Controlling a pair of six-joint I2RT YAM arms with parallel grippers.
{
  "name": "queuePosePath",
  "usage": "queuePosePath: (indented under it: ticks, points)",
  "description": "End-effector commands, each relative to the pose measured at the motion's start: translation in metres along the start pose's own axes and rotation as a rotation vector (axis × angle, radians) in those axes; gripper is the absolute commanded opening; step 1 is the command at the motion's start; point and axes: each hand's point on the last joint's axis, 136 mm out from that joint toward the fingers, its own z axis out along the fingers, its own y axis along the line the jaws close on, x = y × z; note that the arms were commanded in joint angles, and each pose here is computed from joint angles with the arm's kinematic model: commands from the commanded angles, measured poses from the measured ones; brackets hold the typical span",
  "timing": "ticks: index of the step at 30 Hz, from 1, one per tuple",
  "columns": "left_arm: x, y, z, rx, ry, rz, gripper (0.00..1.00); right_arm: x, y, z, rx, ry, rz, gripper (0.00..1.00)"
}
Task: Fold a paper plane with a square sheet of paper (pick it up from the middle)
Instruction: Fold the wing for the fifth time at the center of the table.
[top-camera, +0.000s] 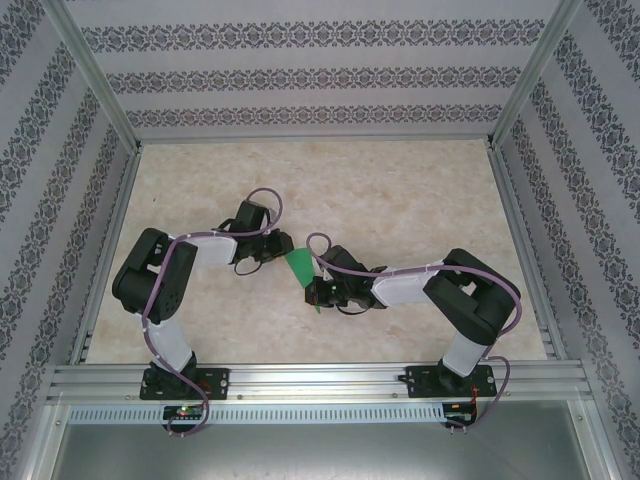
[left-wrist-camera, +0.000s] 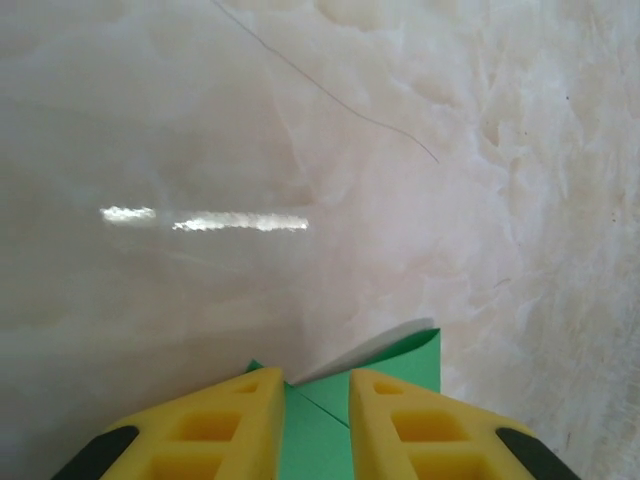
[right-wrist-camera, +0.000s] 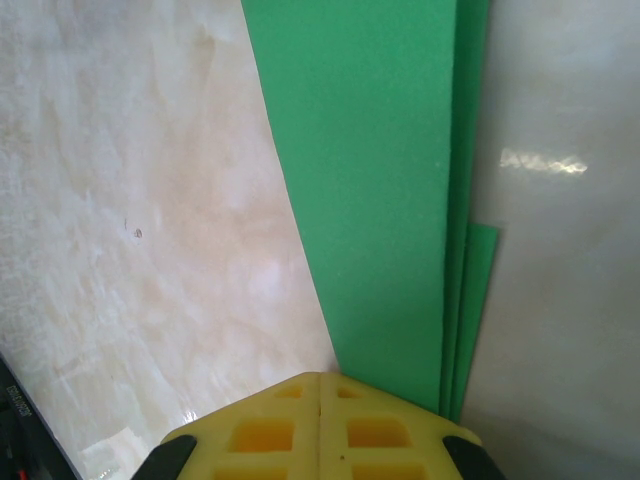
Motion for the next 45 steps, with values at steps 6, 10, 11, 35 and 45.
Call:
queuePosePath:
  ticks: [6, 10, 11, 35, 45]
  points:
    - [-0.031, -0.005, -0.015, -0.034, -0.058, 0.056, 0.26, 0.04, -0.053, 0.009, 0.166, 0.137, 0.05, 0.0]
    - [-0.029, -0.009, -0.022, -0.014, -0.072, 0.059, 0.28, 0.039, -0.053, 0.011, 0.166, 0.136, 0.051, 0.0]
    - [-0.026, -0.01, -0.024, -0.003, -0.073, 0.055, 0.28, 0.039, -0.053, 0.011, 0.166, 0.137, 0.049, 0.0]
    - [0.036, -0.046, -0.005, 0.195, 0.041, 0.101, 0.29, 0.039, -0.053, 0.015, 0.168, 0.143, 0.063, 0.0]
    - [0.015, -0.006, 0.006, 0.039, -0.008, 0.075, 0.28, 0.043, -0.059, 0.007, 0.186, 0.149, 0.052, 0.0]
